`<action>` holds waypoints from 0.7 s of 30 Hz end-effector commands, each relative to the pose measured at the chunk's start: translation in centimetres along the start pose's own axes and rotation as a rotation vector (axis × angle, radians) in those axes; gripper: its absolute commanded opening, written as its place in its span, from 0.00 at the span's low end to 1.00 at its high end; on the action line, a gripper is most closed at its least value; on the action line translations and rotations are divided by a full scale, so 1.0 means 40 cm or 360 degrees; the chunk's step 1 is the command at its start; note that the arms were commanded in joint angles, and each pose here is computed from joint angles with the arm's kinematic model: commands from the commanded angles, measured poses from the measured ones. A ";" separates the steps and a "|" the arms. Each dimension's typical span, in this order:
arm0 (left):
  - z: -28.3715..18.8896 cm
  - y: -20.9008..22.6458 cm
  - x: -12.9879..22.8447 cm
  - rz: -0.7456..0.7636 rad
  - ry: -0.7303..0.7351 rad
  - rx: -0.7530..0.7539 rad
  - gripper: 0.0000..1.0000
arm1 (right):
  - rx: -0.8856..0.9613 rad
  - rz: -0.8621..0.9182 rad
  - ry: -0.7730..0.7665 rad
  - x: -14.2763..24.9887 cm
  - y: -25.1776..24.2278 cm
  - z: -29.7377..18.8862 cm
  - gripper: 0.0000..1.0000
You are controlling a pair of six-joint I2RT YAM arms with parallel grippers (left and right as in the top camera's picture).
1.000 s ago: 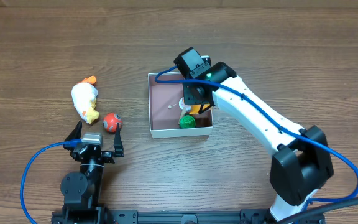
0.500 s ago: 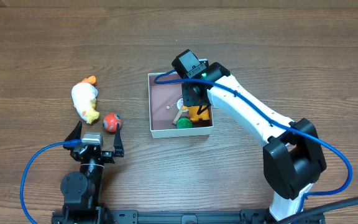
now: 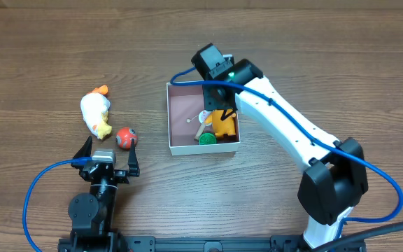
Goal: Pack container
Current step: 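Open the right gripper and raise it away from the box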
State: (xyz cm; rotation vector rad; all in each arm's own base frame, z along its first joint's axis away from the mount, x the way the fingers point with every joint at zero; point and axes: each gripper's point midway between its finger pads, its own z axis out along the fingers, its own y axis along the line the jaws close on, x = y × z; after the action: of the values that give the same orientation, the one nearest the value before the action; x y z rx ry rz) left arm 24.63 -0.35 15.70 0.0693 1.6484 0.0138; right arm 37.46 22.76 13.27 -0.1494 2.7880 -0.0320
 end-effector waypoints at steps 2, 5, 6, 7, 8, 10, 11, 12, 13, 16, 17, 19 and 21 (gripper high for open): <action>0.000 -0.001 -0.001 0.0019 -0.0013 0.0007 1.00 | -0.0012 0.0118 -0.0207 -0.084 -0.072 -0.140 0.69; 0.000 -0.001 -0.001 0.0019 -0.0013 0.0007 1.00 | 0.0042 0.0215 -0.0184 -0.089 -0.157 -0.155 0.79; 0.000 -0.001 -0.001 0.0019 -0.0013 0.0007 1.00 | 0.0065 0.0251 -0.0169 -0.089 -0.188 -0.157 0.87; 0.000 -0.001 -0.001 0.0019 -0.0013 0.0007 1.00 | 0.0089 0.0288 -0.0151 -0.087 -0.220 -0.157 0.96; 0.000 -0.001 -0.001 0.0019 -0.0013 0.0007 1.00 | 0.0114 0.0325 -0.0133 -0.085 -0.252 -0.157 1.00; 0.000 -0.001 -0.001 0.0019 -0.0013 0.0007 1.00 | 0.0165 0.0359 -0.0081 -0.075 -0.310 -0.152 1.00; 0.000 -0.001 -0.001 0.0019 -0.0013 0.0007 1.00 | 0.0189 0.0388 -0.0052 -0.067 -0.337 -0.149 1.00; 0.000 -0.001 -0.001 0.0019 -0.0013 0.0007 1.00 | 0.0210 0.0421 -0.0029 -0.061 -0.363 -0.147 1.00; 0.000 -0.001 -0.001 0.0019 -0.0013 0.0007 1.00 | 0.0227 0.0449 -0.0009 -0.056 -0.385 -0.146 1.00; 0.000 -0.001 -0.001 0.0019 -0.0013 0.0007 1.00 | 0.0275 0.0532 0.0042 -0.041 -0.448 -0.143 1.00; 0.000 -0.001 -0.001 0.0019 -0.0013 0.0007 1.00 | 0.0285 0.0554 0.0053 -0.038 -0.464 -0.143 1.00; 0.000 -0.001 -0.001 0.0019 -0.0013 0.0007 1.00 | 0.0300 0.0595 0.0055 -0.038 -0.490 -0.142 1.00; 0.000 -0.001 -0.001 0.0019 -0.0013 0.0007 1.00 | 0.0307 0.0620 0.0051 -0.039 -0.506 -0.141 1.00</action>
State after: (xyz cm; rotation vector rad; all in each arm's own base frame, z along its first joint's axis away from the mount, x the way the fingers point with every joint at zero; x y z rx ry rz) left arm 24.63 -0.35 15.70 0.0693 1.6484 0.0138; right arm 38.57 4.11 18.16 0.4083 2.8348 -0.2098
